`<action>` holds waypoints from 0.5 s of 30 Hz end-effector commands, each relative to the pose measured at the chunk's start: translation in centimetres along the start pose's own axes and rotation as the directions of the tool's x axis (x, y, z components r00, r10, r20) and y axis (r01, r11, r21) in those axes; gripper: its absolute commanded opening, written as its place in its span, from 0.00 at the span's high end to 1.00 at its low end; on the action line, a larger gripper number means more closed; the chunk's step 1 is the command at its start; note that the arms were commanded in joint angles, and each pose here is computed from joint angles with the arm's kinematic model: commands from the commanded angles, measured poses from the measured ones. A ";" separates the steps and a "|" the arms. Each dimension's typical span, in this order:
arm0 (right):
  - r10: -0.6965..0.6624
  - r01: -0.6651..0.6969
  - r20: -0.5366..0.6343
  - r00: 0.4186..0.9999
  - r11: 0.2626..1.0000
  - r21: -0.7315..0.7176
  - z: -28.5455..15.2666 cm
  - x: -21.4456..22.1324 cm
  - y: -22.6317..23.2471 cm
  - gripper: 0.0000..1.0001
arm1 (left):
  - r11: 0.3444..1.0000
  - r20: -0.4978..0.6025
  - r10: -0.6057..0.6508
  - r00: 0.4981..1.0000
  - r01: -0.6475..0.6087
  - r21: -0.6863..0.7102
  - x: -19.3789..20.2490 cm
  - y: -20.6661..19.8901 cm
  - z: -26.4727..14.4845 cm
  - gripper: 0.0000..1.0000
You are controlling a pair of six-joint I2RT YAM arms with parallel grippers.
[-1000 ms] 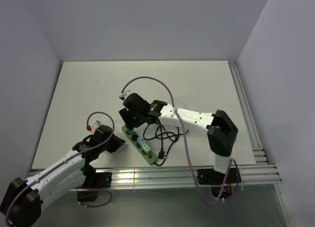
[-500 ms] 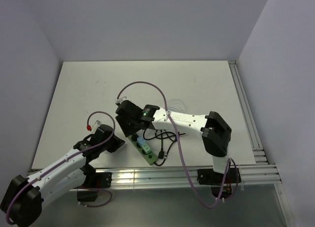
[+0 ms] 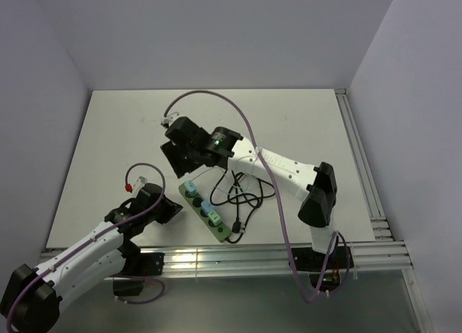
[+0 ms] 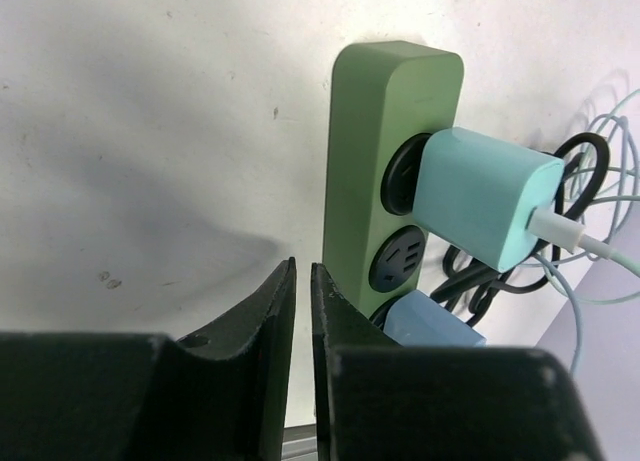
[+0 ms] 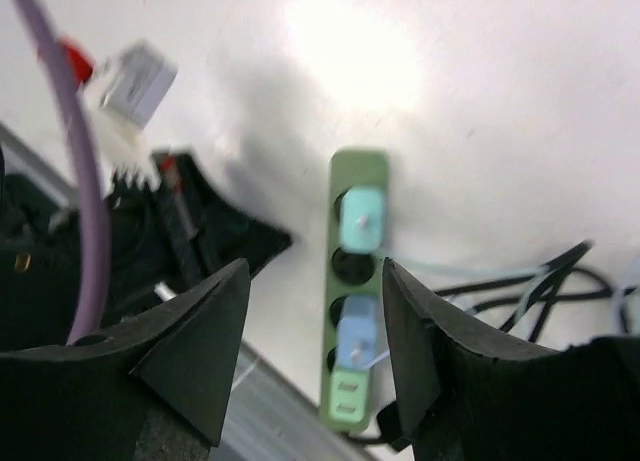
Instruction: Insert the plug
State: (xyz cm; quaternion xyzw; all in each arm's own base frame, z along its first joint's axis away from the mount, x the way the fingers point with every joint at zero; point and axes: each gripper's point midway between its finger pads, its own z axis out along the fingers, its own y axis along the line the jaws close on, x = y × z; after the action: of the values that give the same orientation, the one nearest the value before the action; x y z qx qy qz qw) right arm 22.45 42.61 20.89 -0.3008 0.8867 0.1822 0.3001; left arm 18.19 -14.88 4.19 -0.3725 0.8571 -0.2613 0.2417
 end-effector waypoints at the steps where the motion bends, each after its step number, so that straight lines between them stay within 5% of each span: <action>1: -0.057 0.061 -0.067 0.996 0.997 0.047 1.1 -0.5 -3.2 0.37 | 1.000 0.012 -0.024 1.000 0.024 0.016 -0.3 -0.2 -0.2 0.83; 15: -0.055 0.048 -0.237 0.970 0.998 -0.036 5.5 2.3 -2.8 0.40 | 0.984 0.114 -0.155 0.981 0.164 -0.067 -1.8 2.2 -0.6 0.82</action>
State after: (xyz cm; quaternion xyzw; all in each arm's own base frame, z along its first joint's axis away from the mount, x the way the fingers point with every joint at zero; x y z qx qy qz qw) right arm 25.92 42.04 13.52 -0.3377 0.9121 0.1345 0.1896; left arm 17.57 -13.03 3.93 -0.4369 0.8296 -0.2468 0.2450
